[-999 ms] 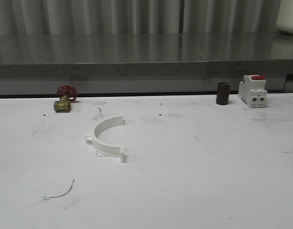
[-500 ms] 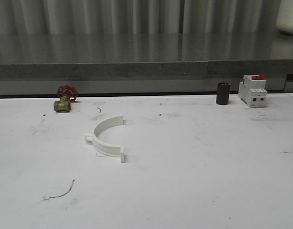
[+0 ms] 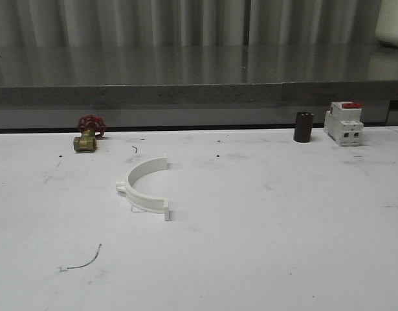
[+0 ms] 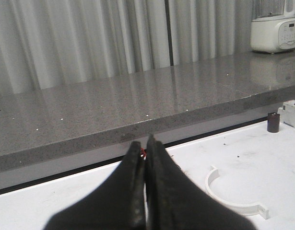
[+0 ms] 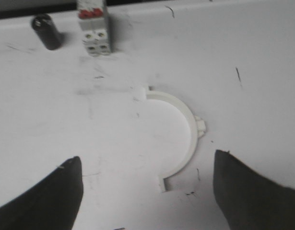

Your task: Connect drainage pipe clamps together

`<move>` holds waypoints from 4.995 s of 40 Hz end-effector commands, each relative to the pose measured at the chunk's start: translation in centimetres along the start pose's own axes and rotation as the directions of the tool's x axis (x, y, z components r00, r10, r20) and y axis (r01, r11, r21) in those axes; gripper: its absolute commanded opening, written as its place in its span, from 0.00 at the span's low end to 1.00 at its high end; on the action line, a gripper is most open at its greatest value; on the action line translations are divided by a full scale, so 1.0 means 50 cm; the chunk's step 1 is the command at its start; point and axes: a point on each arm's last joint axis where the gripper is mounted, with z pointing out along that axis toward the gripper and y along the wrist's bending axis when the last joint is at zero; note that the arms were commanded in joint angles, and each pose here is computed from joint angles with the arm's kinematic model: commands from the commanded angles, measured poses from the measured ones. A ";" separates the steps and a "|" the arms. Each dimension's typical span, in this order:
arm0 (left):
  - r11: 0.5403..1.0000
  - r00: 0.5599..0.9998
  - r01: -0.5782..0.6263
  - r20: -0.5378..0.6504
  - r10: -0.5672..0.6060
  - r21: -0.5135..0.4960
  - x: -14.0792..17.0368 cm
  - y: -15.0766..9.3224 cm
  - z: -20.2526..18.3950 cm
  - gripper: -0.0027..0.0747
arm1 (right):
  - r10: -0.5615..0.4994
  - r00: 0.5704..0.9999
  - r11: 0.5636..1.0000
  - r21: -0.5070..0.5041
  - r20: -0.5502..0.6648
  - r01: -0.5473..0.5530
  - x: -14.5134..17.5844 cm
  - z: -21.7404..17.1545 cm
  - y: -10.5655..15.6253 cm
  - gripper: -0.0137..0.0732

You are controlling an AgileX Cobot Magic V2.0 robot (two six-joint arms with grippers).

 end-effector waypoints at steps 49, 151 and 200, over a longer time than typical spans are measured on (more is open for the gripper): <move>1.000 0.997 -0.005 0.083 0.003 0.021 -0.029 -0.001 -0.003 0.01 | -0.096 0.848 0.994 -0.012 -0.521 0.106 -0.065 0.383 -0.116 0.83; 1.000 0.997 -0.005 0.083 0.003 0.021 -0.029 -0.001 -0.003 0.01 | -0.138 0.891 0.988 -0.120 -0.432 0.095 0.028 0.291 0.632 0.36; 1.000 0.997 -0.005 0.083 0.003 0.021 -0.029 -0.001 -0.003 0.01 | -0.101 0.892 0.989 -0.141 -0.441 0.042 0.030 0.296 0.643 0.36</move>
